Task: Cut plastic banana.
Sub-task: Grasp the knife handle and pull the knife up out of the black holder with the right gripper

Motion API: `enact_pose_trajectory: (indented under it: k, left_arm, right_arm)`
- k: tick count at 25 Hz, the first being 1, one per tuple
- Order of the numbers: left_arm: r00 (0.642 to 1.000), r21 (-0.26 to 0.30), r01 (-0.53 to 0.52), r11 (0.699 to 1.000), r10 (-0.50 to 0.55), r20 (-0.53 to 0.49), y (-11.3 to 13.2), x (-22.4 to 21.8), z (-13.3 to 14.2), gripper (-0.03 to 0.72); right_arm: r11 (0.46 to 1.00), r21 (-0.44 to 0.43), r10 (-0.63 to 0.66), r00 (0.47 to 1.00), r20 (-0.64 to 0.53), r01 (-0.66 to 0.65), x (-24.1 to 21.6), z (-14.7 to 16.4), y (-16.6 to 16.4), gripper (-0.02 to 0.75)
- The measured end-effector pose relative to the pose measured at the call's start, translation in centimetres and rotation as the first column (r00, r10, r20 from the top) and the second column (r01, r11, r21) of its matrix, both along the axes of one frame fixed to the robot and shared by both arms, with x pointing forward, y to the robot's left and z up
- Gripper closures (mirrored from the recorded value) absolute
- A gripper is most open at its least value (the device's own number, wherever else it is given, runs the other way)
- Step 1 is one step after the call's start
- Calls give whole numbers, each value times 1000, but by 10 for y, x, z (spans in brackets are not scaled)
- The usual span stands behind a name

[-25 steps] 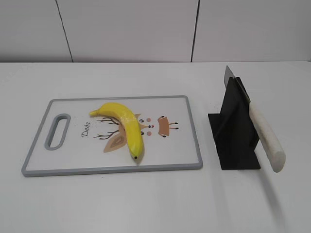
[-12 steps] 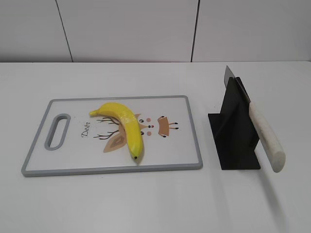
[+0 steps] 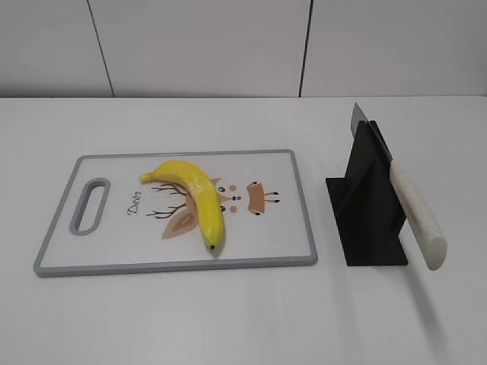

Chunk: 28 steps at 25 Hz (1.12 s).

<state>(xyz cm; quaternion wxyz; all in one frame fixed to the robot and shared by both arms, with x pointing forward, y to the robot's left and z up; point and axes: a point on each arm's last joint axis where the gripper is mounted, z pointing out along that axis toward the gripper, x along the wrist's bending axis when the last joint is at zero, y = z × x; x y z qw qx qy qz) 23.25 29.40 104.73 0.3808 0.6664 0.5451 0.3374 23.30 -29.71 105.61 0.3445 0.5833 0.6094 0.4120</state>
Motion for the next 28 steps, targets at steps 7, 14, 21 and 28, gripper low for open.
enact_pose_trajectory:
  k: [7,14,21,28]
  left_arm:
    - [1000,0,0,1000,0,0,0,0,0,118]
    - [1000,0,0,1000,0,0,0,0,0,118]
    - [1000,0,0,1000,0,0,0,0,0,118]
    - [1000,0,0,1000,0,0,0,0,0,118]
  right_arm:
    - [1000,23,16,1000,-2,-16,0,0,2,153]
    - [1000,24,18,999,-40,-17,6,0,3,153]
    - [989,-111,81,991,-109,-93,29,9,5,153]
    - [992,-70,87,968,-237,-107,71,22,11,153]
